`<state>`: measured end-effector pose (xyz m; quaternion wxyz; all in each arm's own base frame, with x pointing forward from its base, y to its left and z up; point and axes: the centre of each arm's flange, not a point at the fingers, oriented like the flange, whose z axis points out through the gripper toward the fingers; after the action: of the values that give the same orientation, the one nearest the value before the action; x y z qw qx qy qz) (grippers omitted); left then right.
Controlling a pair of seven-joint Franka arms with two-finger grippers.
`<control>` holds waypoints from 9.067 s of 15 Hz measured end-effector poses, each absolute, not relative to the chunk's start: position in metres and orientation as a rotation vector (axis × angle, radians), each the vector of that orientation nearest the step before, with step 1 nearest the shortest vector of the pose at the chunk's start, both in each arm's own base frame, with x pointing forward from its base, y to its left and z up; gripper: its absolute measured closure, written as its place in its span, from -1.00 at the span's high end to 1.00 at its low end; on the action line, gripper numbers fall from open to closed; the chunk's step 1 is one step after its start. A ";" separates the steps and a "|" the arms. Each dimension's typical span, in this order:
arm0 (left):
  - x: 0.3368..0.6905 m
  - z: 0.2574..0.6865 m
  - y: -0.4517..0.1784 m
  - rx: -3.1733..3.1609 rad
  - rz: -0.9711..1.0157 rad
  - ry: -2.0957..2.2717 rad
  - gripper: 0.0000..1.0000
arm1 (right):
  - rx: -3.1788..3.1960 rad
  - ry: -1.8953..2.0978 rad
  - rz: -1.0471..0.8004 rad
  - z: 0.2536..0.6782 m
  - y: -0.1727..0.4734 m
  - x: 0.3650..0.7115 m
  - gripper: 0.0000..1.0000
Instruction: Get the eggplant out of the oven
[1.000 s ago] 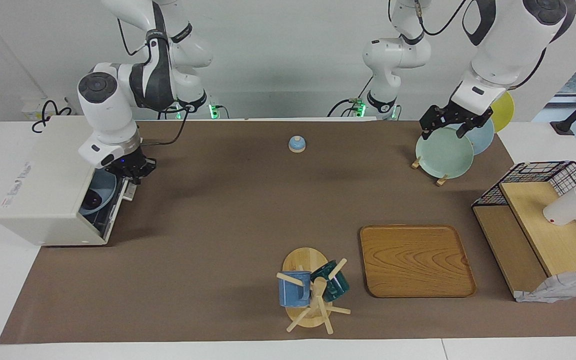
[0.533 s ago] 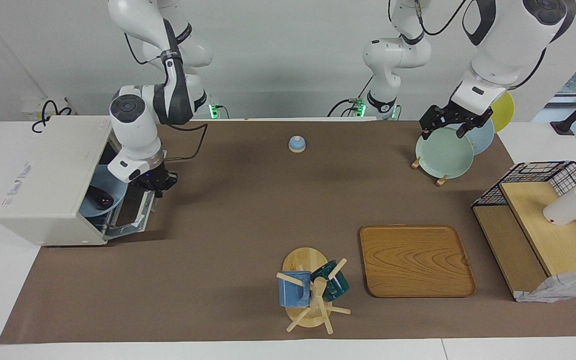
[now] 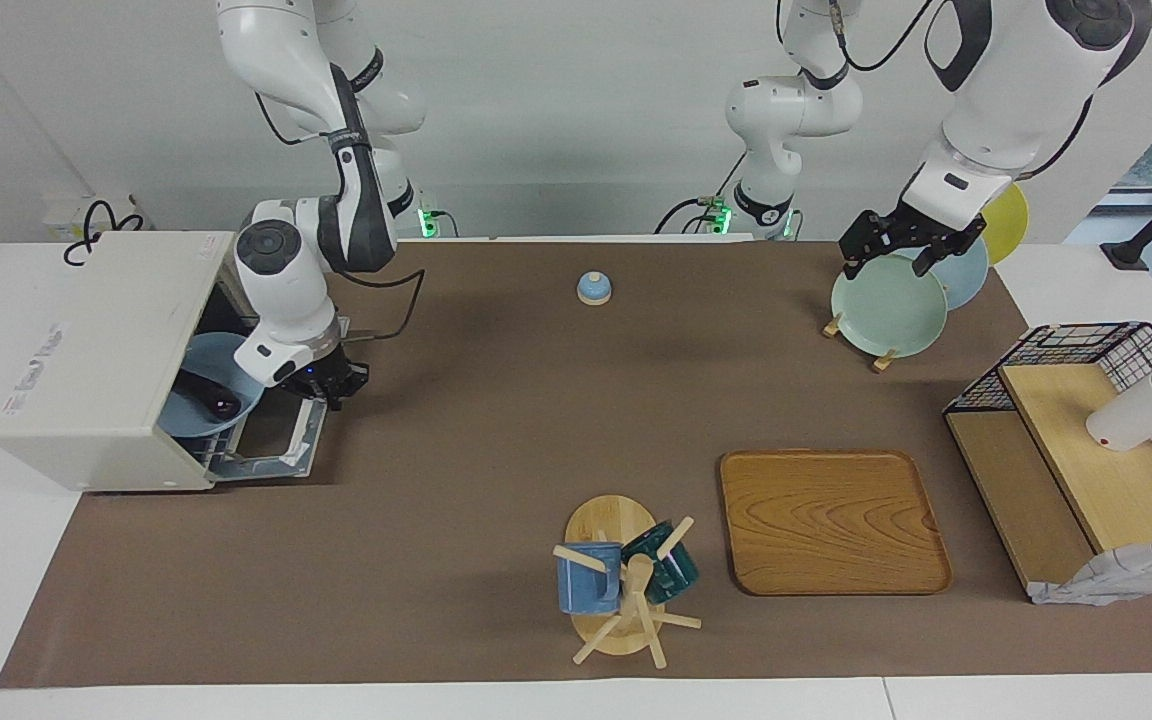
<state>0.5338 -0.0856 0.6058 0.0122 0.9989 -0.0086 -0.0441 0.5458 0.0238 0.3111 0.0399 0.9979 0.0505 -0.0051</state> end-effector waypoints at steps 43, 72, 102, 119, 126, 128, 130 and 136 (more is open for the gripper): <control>0.534 0.606 -0.086 3.114 -0.137 -0.026 1.00 | 2.889 0.257 -0.110 0.396 0.042 0.530 -0.96; 0.539 0.610 -0.086 3.110 -0.062 -0.016 1.00 | 3.008 0.298 0.074 0.339 0.517 0.483 -0.95; 0.572 0.455 -0.287 2.836 -0.117 1.187 1.00 | 2.779 0.133 -0.142 0.313 0.113 0.532 -0.98; 0.521 0.323 -0.416 2.694 -0.111 1.703 1.00 | 2.784 0.215 -0.141 0.296 0.069 0.526 -0.98; 0.514 0.319 -0.417 2.668 -0.098 1.737 1.00 | 2.778 0.304 -0.155 0.298 0.069 0.525 -0.98; 0.513 0.318 -0.417 2.671 -0.099 1.737 1.00 | 2.762 0.380 -0.162 0.313 0.071 0.524 -0.98; 0.512 0.319 -0.417 2.670 -0.099 1.740 1.00 | 2.742 0.425 -0.164 0.341 0.069 0.522 -0.98; 0.512 0.328 -0.417 2.660 -0.091 1.739 1.00 | 2.712 0.429 -0.163 0.427 0.011 0.520 -0.98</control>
<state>0.5116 -0.4172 0.3275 -0.0187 0.8365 0.5469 -0.0287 0.5202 0.0110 0.4273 0.1941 0.9672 0.1529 -0.0581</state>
